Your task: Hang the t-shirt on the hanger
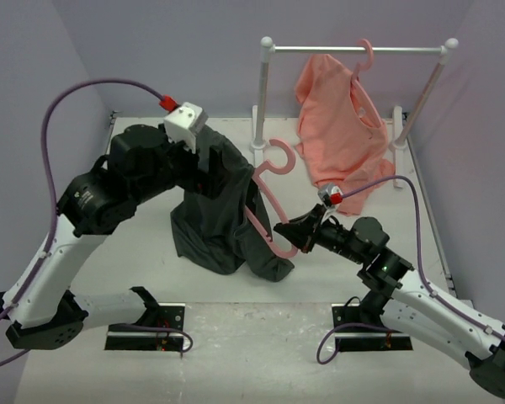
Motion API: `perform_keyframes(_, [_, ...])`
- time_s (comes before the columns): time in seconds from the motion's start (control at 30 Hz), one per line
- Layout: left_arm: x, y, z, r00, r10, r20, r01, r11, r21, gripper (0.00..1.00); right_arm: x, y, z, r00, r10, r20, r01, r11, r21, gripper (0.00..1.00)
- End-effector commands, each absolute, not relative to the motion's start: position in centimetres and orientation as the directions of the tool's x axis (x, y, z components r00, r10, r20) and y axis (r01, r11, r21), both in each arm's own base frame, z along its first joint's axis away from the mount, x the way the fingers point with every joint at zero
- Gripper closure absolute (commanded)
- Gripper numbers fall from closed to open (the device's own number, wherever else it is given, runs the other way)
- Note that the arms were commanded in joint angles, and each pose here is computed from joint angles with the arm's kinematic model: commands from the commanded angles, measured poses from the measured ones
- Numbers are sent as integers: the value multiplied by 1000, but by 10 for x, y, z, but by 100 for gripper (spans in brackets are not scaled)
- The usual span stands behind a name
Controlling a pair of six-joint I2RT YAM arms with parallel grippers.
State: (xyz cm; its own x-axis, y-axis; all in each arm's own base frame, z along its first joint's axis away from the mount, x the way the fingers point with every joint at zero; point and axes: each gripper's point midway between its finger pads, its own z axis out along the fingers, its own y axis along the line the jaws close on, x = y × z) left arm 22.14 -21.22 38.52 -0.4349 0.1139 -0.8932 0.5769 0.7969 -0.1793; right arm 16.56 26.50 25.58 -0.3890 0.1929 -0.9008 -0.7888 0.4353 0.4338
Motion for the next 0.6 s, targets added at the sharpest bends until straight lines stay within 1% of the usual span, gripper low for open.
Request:
perform_keyframes(0.0, [232,-169,451,-291,93,-952,463,885,-55,0,177,256,307,-185,353,-917,-831,443,338,100])
perform_keyframes(0.03, [234,-167,459,-269,101,-958,458,888,-36,0,177,256,306,-190,346,-919,-830,443,338,100])
perform_keyframes(0.1, [238,-174,477,-208,123,-970,497,868,4,0,179,254,295,-166,267,-949,-830,482,281,100])
perform_keyframes(0.17, [237,-186,487,-154,140,-978,561,827,30,0,179,254,290,-93,194,-977,-851,493,179,100])
perform_keyframes(0.23, [239,-190,495,-135,108,-985,562,827,14,0,179,254,286,-83,173,-981,-855,493,160,100])
perform_keyframes(0.27, [242,-191,496,-161,66,-985,540,841,-32,0,178,252,286,-66,162,-985,-857,495,139,100])
perform_keyframes(0.33, [247,-190,483,-217,63,-974,501,863,-56,0,177,246,290,14,141,-990,-860,508,60,100])
perform_keyframes(0.37, [251,-188,472,-259,73,-963,470,881,-60,0,177,243,291,47,133,-990,-857,515,28,100])
perform_keyframes(0.43, [252,-185,463,-282,92,-955,451,892,-47,0,176,239,287,97,95,-991,-854,520,-34,100])
perform_keyframes(0.47, [251,-186,461,-268,122,-956,476,879,-21,0,175,239,284,119,64,-991,-856,513,-70,100])
perform_keyframes(0.57, [237,-188,479,-116,201,-973,589,802,95,0,175,240,284,145,-3,-989,-862,491,-128,100])
